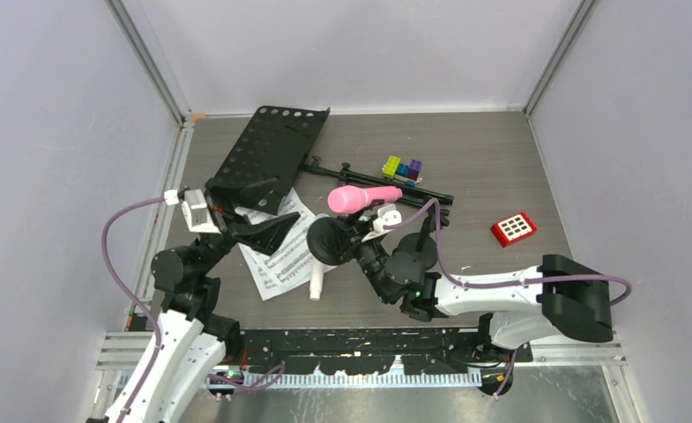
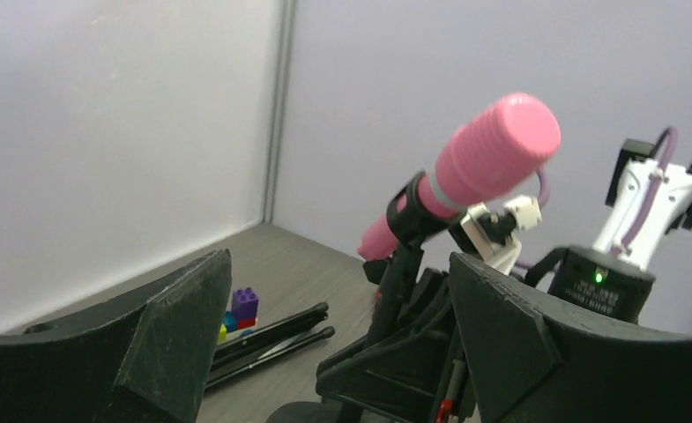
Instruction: Pack up the instrument practice props
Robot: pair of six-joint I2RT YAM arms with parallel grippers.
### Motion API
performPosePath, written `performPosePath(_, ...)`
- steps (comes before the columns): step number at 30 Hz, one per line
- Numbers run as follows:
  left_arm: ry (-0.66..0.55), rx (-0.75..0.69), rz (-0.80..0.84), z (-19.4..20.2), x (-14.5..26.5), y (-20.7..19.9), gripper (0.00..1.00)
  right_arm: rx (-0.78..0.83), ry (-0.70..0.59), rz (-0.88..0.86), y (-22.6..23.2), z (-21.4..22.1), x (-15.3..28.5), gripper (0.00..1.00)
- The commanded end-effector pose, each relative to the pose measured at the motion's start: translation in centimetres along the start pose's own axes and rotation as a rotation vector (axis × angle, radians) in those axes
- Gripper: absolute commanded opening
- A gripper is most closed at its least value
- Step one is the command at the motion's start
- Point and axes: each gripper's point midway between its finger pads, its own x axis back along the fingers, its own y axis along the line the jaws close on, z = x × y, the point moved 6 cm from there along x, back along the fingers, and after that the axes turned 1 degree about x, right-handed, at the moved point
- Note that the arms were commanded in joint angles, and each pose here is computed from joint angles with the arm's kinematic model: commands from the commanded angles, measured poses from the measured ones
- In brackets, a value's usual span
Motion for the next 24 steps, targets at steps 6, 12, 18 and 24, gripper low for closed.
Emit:
performPosePath(6,-0.073,-0.207,0.384,-2.4,-4.6,-3.7,0.95,-0.160,0.000,-0.072,3.9,-7.6,-0.8,0.00)
performPosePath(12,-0.081,-0.228,0.456,-1.7,-7.8,-4.9,0.95,-0.207,0.044,-0.127,4.7,-7.9,-0.4,0.00)
performPosePath(18,-0.071,-0.215,0.474,-1.0,-9.8,-5.1,0.92,-0.265,0.067,-0.173,5.1,-8.6,0.3,0.00)
performPosePath(24,-0.069,-0.195,0.496,-0.4,-10.9,-5.6,0.78,-0.284,0.082,-0.194,5.3,-9.1,0.8,0.00)
